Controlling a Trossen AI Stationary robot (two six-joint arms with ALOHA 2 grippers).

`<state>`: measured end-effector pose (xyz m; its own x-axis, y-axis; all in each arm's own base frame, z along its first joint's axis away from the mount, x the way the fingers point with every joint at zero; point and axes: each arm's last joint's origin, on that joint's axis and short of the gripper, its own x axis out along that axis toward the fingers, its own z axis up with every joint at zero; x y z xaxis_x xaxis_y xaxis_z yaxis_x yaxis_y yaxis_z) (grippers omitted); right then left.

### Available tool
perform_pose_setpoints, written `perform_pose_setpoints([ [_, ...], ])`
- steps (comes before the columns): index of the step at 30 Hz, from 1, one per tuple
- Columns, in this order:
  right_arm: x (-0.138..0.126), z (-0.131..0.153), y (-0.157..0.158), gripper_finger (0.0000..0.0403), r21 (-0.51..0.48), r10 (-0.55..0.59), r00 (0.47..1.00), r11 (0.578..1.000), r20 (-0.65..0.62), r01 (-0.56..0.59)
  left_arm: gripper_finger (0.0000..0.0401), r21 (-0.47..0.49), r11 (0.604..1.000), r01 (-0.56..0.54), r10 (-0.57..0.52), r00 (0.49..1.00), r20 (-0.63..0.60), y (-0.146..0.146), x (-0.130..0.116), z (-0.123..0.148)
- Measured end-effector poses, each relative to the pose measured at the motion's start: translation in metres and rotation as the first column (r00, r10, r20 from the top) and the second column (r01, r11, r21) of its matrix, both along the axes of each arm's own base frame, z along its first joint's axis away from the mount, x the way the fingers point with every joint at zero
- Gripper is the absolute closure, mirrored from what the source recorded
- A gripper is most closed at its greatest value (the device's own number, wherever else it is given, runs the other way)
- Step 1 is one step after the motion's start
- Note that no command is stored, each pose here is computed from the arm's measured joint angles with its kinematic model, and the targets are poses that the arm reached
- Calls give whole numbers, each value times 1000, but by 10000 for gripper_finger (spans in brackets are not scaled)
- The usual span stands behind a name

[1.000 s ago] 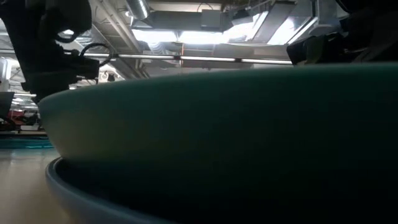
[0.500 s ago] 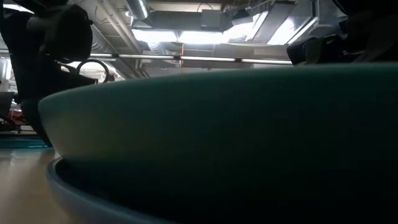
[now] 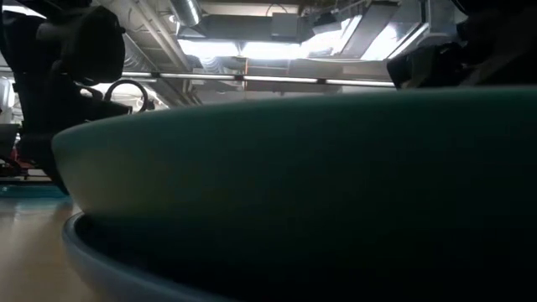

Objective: Stack plastic plates
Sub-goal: Stack the light blue plate on top of the light pink plate

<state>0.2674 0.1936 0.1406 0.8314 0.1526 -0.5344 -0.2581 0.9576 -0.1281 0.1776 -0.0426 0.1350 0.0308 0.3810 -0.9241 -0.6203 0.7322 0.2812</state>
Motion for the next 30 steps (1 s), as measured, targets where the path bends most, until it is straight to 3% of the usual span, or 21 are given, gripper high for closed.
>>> perform_pose_setpoints([
  [10, -2, 8, -1, 242, 23, 18, 1000, 1000, 2, -18, 399, 31, 997, 75, -75, 997, -14, -5, 1, 4],
  [21, -11, 31, -8, 242, 21, 17, 1000, 1000, -5, -17, 398, 99, 961, 257, -268, 956, 123, -38, 24, 40],
  [26, -15, 37, -11, 242, 9, 8, 1000, 1000, -9, -8, 398, 174, 903, 392, -424, 877, 226, -61, 38, 65],
  [30, -18, 40, -13, 242, -4, 9, 1000, 1000, -30, -9, 397, 237, 814, 531, -581, 745, 329, -81, 51, 79],
])
